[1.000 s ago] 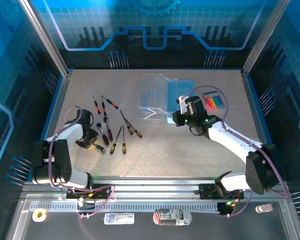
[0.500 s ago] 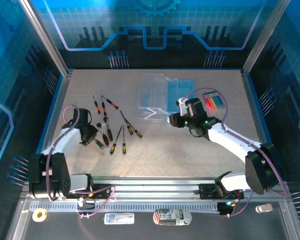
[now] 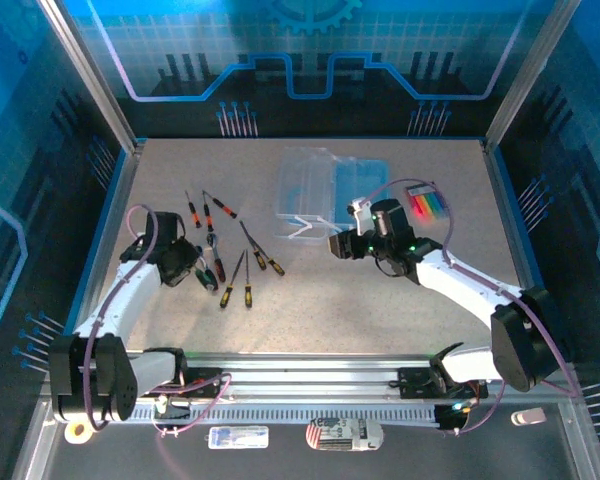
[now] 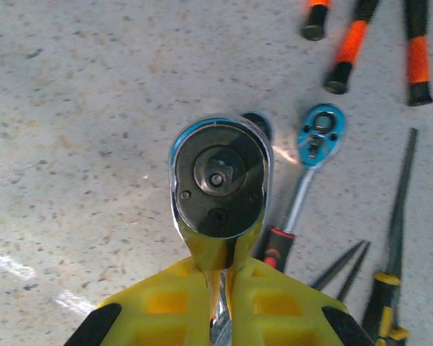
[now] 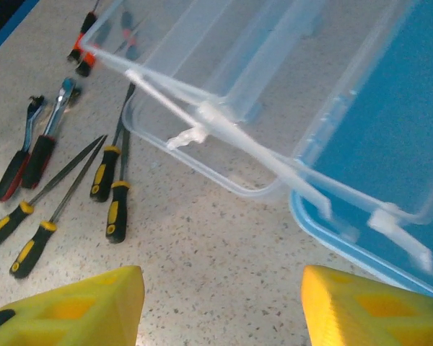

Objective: Pack the tool kit

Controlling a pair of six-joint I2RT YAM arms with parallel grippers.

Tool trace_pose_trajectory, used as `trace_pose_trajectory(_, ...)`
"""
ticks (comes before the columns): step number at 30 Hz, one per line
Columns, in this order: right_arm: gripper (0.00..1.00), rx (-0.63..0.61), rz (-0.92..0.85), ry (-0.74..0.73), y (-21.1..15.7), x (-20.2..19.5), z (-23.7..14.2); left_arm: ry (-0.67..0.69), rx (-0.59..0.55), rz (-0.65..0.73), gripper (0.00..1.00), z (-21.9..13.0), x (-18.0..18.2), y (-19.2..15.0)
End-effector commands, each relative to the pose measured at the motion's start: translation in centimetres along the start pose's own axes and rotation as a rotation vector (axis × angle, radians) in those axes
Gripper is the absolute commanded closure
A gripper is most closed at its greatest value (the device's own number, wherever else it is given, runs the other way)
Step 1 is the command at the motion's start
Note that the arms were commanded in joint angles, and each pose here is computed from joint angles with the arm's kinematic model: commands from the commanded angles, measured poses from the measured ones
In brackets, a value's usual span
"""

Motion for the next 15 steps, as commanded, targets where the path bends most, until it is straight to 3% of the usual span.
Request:
trace_pose_trajectory(1, 0.39, -0.027, -0.105, 0.087, 1.2, 3.6, -0.8, -0.095, -0.023, 0.058, 0.91, -1.8, -2.5, 0.9)
trace_pose_trajectory(10, 0.38, 0.047, -0.151, 0.28, 1.7, 10.6, -1.0, -0.238, -0.042, 0.132, 0.92, -4.0, -7.9, 0.6)
trace_pose_trajectory(15, 0.37, 0.107, -0.106, 0.372, 0.7, 13.8, 1.0, -0.322, -0.037, 0.169, 0.92, -4.8, -11.3, -0.2)
Point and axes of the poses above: each hand's point on the last joint's axis, 136 mm out from that joint toward the fingers, its own z axis out along the fingers, its own x axis along the line the jaws close on, y = z × x, the point moved 5 cm from there along -z, back along the fingers, and after that the axes turned 12 degrees about z, right-handed, at the moved point
